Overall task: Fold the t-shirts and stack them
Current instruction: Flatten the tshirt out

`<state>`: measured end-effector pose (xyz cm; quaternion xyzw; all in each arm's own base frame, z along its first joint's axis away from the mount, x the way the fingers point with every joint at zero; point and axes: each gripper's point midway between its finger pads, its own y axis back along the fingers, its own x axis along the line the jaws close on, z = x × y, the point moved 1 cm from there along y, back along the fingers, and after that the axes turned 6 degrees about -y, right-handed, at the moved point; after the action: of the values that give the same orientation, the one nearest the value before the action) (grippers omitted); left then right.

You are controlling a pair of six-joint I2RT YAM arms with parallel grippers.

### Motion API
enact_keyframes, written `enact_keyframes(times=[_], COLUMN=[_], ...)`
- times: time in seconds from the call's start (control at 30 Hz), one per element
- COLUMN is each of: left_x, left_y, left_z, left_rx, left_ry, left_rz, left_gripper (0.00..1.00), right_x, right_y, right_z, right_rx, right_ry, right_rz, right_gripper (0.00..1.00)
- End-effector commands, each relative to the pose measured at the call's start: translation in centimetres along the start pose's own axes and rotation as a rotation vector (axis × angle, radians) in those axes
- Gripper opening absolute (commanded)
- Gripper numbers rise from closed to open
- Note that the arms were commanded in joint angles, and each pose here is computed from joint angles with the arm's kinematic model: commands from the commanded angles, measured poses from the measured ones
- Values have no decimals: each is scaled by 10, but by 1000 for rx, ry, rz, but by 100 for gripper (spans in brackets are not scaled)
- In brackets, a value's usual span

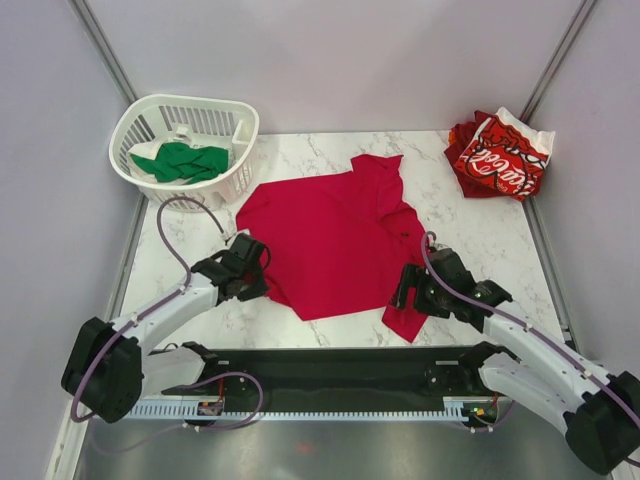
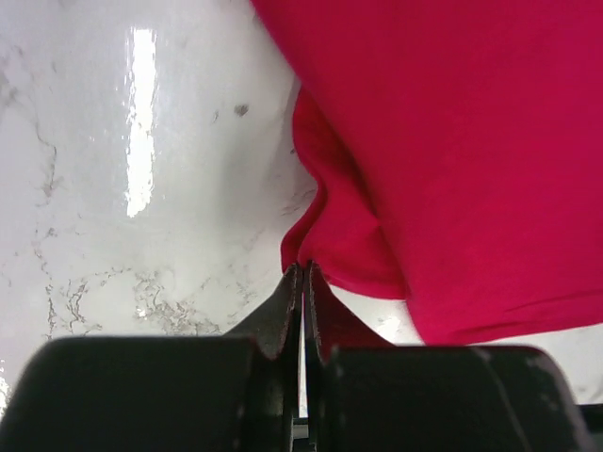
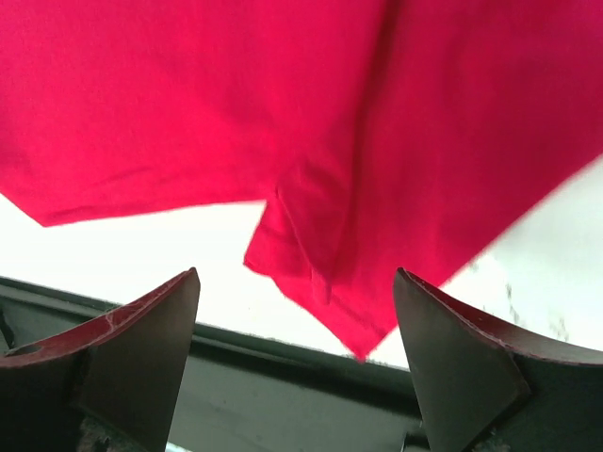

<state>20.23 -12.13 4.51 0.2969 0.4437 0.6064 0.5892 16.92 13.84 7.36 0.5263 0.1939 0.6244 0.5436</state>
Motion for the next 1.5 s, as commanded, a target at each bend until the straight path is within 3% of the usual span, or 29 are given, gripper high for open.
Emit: enact_keyframes(times=[0.0, 0.17, 0.33, 0.7, 0.77, 0.93, 1.03, 1.1, 1.23, 1.27, 1.33, 1.37, 1.43, 1.47], left_x=[-11, -12, -8, -5, -4, -2, -3, -5, -8, -8, -12, -9, -13, -11], left_y=[26, 20, 19, 20, 20, 20, 23, 27, 65, 76, 114, 135, 185, 209], left_z=[44, 39, 35, 33, 32, 34, 38, 42, 59, 64, 89, 94, 119, 125], left_rx=[-162, -129, -128, -132, -135, -145, -160, -174, -241, -266, -362, -407, -536, -598], left_ry=[-10, -9, -6, -12, -10, -11, -17, -19, -24, -28, -59, -71, -127, -137], left_rz=[-18, -17, -11, -6, -7, 7, 0, -10, -47, -54, -78, -92, -141, -163], left_gripper=[2, 2, 2, 2, 2, 2, 2, 2, 2, 2, 2, 2, 2, 2], right_x=[-10, -29, -45, -51, -50, -44, -43, -37, -9, 16, 36, 68, 86, 110], right_y=[11, 15, 6, -15, -17, -17, -16, -13, 14, 36, 62, 95, 129, 169], right_z=[-9, -33, -48, -63, -66, -62, -61, -56, -21, 5, 29, 56, 85, 109], right_rx=[-41, -39, -24, 35, 49, 20, 11, -4, -98, -172, -236, -318, -420, -509], right_ry=[-96, -157, -165, -102, -89, -84, -86, -80, -34, -31, 12, 23, 80, 87], right_rz=[-51, -93, -115, -172, -175, -135, -123, -110, -67, -16, 15, 109, 138, 217], right_gripper=[91, 87, 70, 61, 55, 17, 3, 0, 0, 0, 0, 0, 0, 0])
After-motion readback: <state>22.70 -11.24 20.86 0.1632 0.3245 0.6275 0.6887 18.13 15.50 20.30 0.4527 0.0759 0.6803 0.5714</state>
